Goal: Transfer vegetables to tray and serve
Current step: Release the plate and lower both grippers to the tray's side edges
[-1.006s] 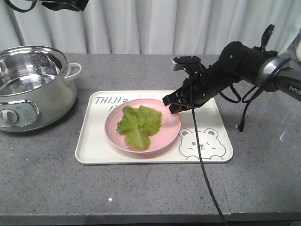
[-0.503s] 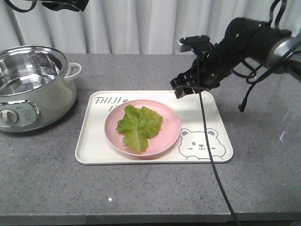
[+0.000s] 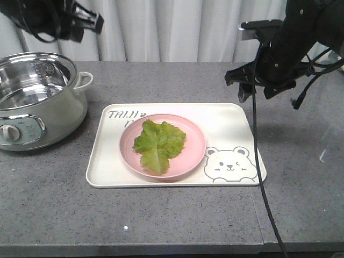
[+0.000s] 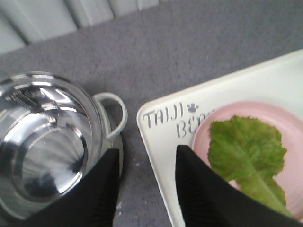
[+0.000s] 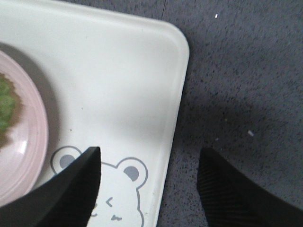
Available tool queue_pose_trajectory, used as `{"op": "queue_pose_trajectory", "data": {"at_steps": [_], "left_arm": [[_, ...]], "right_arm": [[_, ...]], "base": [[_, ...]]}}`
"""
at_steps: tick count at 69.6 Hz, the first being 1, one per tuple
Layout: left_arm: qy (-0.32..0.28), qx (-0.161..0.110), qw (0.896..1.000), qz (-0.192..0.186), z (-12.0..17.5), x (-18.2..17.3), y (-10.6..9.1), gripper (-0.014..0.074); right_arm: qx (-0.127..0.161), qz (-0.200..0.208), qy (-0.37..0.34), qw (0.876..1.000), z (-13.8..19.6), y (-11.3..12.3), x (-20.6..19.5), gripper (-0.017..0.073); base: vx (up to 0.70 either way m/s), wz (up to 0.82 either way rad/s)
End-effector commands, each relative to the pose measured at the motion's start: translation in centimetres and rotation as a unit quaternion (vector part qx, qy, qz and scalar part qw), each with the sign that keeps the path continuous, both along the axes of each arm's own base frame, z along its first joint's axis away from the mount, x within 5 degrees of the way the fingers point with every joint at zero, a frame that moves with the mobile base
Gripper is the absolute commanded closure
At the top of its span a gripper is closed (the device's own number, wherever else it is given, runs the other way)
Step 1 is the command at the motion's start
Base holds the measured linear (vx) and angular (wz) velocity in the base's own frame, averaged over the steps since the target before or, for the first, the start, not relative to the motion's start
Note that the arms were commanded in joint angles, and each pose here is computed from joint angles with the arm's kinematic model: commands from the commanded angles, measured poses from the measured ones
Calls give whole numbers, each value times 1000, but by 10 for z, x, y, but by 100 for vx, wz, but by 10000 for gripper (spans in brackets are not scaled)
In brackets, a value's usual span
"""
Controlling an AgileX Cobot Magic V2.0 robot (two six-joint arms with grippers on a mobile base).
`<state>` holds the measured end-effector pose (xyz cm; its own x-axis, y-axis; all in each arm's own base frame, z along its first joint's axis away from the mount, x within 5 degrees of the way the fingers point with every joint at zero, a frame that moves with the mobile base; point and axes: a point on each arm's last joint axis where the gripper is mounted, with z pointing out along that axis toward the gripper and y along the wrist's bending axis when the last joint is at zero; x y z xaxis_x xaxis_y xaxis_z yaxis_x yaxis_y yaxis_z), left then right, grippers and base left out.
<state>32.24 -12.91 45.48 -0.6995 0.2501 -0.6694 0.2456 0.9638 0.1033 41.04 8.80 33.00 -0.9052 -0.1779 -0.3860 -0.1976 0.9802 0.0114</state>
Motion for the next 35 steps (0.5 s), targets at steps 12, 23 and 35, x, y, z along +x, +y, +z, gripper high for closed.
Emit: {"op": "queue_pose_trajectory", "data": {"at_steps": [12, 23, 35], "left_arm": [[58, 35, 998, 17, -42, 1, 6, 322], [107, 51, 992, 32, -74, 8, 12, 322], [148, 33, 987, 47, -96, 12, 11, 322]], "right_arm": [[-7, -11, 52, 999, -13, -5, -20, 132], [-25, -18, 70, 997, -25, -9, -22, 132], [-22, -22, 73, 997, -26, -8, -23, 132]], "base": [[0, 0], [0, 0], [0, 0]]}}
